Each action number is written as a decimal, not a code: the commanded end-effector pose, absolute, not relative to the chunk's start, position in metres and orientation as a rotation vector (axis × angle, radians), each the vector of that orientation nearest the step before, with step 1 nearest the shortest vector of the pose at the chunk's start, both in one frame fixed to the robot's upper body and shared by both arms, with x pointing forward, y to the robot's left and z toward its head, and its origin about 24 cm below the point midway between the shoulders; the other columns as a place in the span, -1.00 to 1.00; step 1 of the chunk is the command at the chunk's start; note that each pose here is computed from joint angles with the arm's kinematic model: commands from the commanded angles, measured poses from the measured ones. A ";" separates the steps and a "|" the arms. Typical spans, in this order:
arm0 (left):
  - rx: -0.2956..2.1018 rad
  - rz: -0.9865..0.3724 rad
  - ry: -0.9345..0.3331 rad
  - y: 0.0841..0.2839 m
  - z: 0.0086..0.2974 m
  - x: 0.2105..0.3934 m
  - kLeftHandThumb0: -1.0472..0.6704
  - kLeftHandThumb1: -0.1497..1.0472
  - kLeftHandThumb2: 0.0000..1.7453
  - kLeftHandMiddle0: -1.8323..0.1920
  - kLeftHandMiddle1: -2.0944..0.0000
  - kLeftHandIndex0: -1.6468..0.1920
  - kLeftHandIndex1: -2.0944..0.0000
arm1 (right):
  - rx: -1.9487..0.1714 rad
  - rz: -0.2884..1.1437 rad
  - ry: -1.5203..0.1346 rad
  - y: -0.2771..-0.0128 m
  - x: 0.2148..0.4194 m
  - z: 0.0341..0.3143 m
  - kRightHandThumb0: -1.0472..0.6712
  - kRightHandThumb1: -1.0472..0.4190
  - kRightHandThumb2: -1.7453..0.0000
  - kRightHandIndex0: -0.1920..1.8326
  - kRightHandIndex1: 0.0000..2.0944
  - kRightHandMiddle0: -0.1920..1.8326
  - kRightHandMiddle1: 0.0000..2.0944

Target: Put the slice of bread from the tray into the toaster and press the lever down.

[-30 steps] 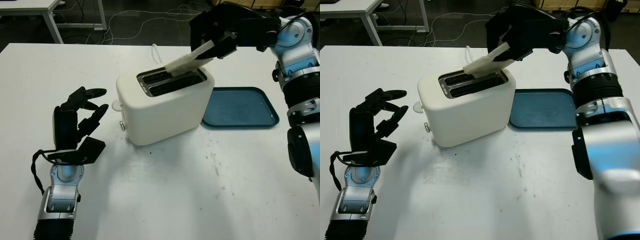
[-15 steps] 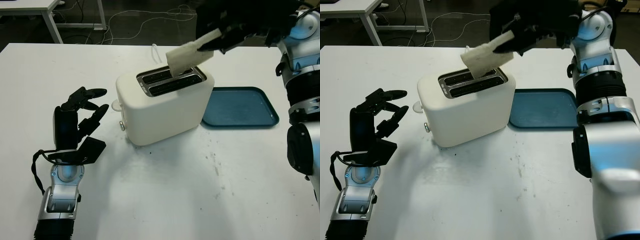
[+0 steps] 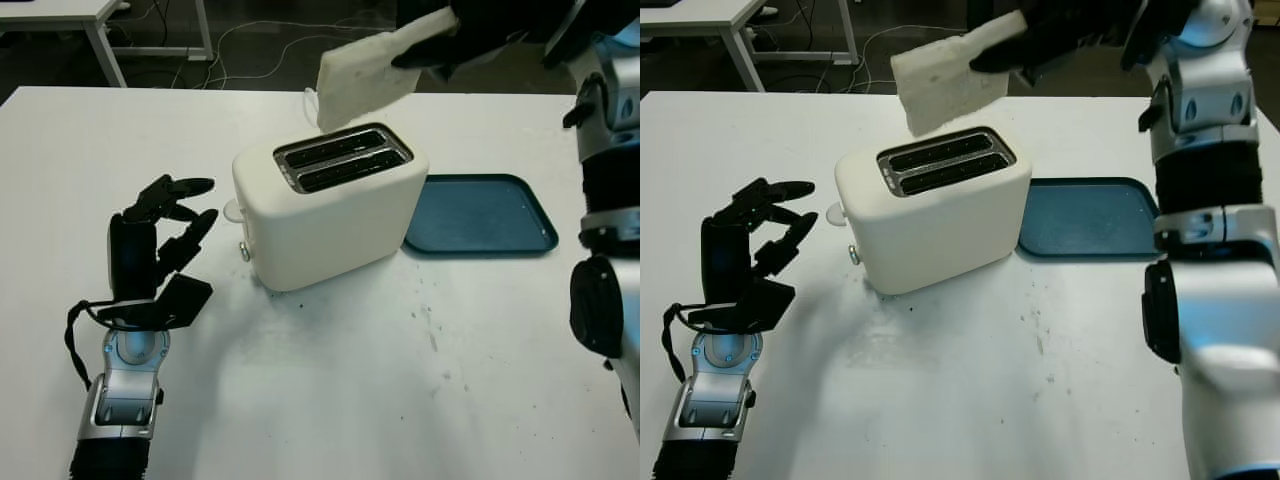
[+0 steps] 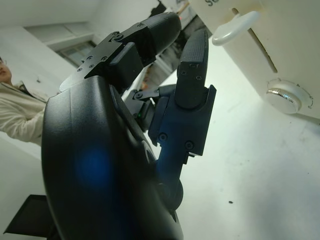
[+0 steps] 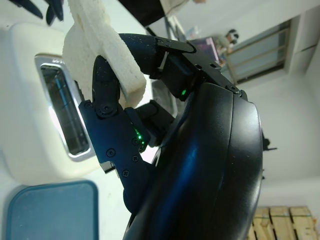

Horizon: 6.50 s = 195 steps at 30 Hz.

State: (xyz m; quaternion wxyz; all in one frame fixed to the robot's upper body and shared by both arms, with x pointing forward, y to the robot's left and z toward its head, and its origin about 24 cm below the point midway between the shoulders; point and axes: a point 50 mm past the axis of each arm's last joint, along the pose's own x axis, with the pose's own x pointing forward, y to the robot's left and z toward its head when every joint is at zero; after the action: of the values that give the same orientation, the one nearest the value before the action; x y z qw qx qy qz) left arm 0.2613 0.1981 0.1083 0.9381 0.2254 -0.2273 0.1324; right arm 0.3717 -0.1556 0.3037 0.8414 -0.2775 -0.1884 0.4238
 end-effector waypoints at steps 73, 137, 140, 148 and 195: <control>0.447 0.274 -0.473 0.196 0.108 0.260 -0.27 0.79 -0.87 0.20 -0.23 -0.03 0.46 | -1.445 0.552 -0.764 -0.149 0.357 0.259 -0.41 -0.67 0.99 -0.55 0.15 0.05 -0.92; 1.467 -0.300 -0.624 0.206 0.183 0.295 -0.14 0.79 -0.90 -0.10 -0.08 -0.39 0.83 | -0.590 -0.281 -0.420 -0.214 0.291 0.100 -0.19 -0.83 0.80 -0.12 0.31 0.31 -0.93; 1.464 -0.308 -0.637 0.205 0.183 0.295 -0.15 0.79 -0.90 -0.06 -0.20 -0.40 0.85 | -0.585 -0.283 -0.418 -0.214 0.291 0.099 -0.19 -0.83 0.81 -0.12 0.30 0.32 -0.93; 1.456 -0.322 -0.670 0.202 0.185 0.293 -0.16 0.79 -0.90 -0.04 -0.26 -0.42 0.85 | -0.588 -0.284 -0.410 -0.214 0.292 0.098 -0.18 -0.83 0.81 -0.11 0.28 0.32 -0.94; 1.470 -0.377 -0.679 0.202 0.195 0.295 -0.24 0.79 -0.82 -0.07 -0.17 -0.43 0.78 | -0.569 -0.270 -0.381 -0.214 0.292 0.091 -0.18 -0.83 0.81 -0.18 0.45 0.32 -0.92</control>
State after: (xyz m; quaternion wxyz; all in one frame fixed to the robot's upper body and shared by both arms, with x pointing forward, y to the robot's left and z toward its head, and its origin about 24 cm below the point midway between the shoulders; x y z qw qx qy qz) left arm 0.2975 0.1990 0.1941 0.6756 0.6513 -0.3033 -0.1653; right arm 0.2916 -0.2140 0.0922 0.9308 -0.2839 -0.1876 -0.1335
